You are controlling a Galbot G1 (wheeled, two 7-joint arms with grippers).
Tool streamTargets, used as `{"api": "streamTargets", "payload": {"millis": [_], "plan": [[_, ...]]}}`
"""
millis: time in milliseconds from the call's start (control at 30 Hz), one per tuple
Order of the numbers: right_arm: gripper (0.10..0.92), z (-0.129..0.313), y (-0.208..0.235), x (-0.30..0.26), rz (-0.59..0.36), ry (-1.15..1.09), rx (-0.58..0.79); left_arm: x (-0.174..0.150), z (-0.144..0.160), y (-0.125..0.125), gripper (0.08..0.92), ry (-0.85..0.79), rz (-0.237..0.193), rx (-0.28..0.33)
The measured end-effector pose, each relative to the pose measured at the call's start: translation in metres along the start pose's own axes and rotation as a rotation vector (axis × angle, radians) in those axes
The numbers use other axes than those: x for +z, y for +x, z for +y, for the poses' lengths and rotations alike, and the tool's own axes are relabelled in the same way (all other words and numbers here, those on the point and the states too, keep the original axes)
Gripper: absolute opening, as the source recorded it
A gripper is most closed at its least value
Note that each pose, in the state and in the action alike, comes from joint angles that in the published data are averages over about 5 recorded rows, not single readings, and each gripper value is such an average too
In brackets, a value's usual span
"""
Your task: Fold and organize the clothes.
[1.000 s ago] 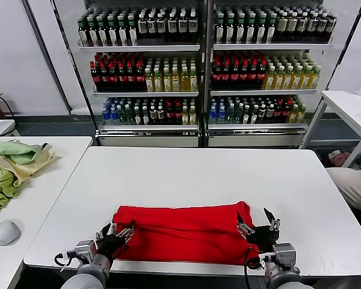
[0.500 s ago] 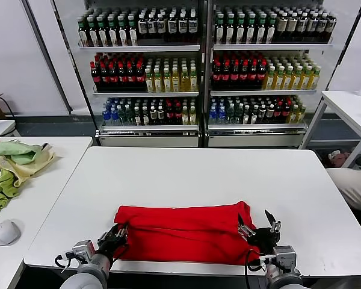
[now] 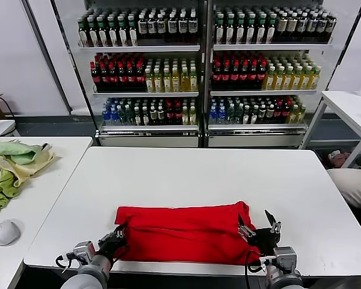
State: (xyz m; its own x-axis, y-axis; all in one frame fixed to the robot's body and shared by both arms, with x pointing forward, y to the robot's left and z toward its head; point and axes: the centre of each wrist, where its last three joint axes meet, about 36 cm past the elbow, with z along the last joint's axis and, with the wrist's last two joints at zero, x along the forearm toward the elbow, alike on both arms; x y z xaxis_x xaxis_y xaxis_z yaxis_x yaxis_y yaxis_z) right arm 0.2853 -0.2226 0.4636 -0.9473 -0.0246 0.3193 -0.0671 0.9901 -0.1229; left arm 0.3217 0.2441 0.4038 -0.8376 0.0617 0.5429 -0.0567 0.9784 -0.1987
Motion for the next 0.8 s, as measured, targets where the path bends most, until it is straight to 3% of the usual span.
{"api": "streamTargets", "payload": {"millis": [200, 567, 700, 800], "plan": [[0.823, -0.002, 0.000, -0.002, -0.007, 0.003, 0.007, -0.024, 0.007, 0.010, 0.108, -0.073, -0.058, -0.081], [0.823, -0.003, -0.003, -0.006, -0.022, 0.005, 0.010, -0.069, 0.052, 0.022, 0.108, -0.199, -0.161, -0.382], [0.823, -0.003, -0.003, -0.006, -0.022, 0.004, 0.010, -0.079, 0.052, 0.029, 0.108, -0.202, -0.187, -0.407], [0.823, -0.003, -0.003, -0.006, -0.022, 0.004, 0.012, -0.082, 0.043, 0.039, 0.108, -0.170, -0.187, -0.368]]}}
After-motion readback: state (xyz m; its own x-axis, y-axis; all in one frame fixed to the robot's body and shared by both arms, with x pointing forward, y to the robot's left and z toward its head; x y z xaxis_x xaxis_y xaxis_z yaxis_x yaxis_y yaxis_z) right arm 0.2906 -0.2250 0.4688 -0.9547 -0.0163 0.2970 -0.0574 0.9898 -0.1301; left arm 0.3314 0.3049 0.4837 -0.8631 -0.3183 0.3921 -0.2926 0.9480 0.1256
